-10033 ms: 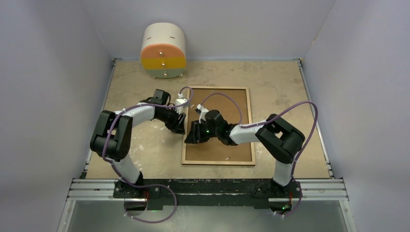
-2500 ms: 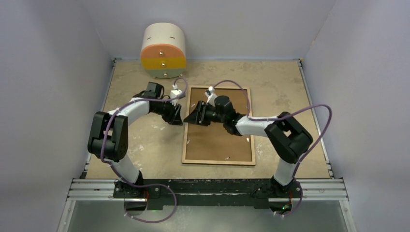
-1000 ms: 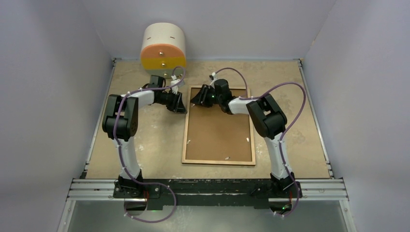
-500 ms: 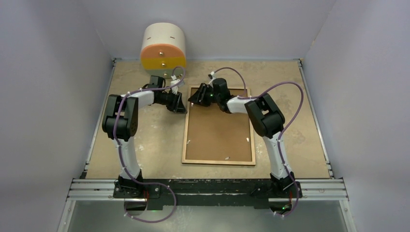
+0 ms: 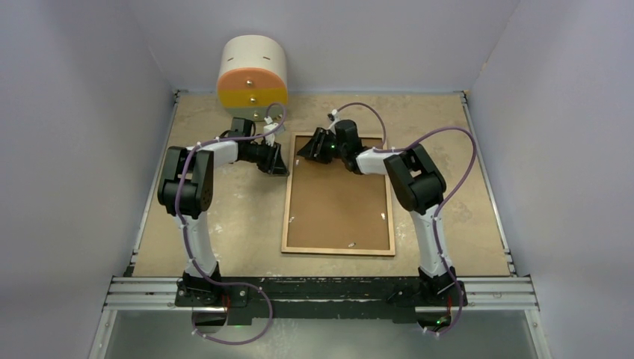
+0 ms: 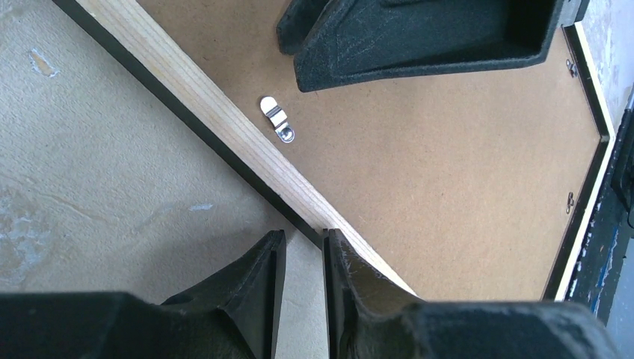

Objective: Put the photo into the frame
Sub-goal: Install the photo frame at the center of the board.

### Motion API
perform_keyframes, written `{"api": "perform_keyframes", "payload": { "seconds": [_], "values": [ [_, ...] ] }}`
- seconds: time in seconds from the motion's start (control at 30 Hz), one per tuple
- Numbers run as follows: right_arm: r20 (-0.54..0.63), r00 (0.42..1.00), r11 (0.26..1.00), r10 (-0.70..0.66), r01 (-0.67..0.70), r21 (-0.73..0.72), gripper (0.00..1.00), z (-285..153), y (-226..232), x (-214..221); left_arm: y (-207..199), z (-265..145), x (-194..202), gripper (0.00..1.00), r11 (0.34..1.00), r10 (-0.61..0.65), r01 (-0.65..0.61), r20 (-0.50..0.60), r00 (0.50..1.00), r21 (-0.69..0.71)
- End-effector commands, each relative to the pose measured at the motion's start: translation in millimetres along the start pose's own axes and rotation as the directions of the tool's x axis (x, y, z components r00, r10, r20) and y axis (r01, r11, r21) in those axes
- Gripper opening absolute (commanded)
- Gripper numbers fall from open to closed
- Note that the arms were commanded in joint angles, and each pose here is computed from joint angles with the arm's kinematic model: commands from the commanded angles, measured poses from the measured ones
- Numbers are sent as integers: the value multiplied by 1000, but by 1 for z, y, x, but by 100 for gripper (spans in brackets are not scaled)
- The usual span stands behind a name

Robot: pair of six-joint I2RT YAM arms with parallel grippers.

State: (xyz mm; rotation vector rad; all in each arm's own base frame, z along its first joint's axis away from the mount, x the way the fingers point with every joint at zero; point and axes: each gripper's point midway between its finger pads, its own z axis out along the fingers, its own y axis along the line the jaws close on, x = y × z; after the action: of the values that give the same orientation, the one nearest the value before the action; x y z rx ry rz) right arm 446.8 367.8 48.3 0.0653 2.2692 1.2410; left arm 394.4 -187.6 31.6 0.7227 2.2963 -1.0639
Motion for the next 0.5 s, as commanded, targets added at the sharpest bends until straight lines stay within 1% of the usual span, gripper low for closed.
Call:
{"api": "perform_keyframes", "payload": {
  "seconds": [0.0, 0.13, 0.47],
  "values": [
    [-58, 998, 999, -20, 21, 25, 46, -5, -5, 24, 5, 4, 13, 26, 999, 19, -20, -26, 999, -28],
    [-100, 995, 999, -28, 29, 15, 43, 1, -2, 38, 5, 3, 13, 26, 999, 21, -22, -26, 999, -28],
    [-122, 992, 1000, -20, 19, -5, 41, 8, 2, 41, 5, 2, 12, 26, 999, 25, -26, -25, 999, -30]
  ]
}}
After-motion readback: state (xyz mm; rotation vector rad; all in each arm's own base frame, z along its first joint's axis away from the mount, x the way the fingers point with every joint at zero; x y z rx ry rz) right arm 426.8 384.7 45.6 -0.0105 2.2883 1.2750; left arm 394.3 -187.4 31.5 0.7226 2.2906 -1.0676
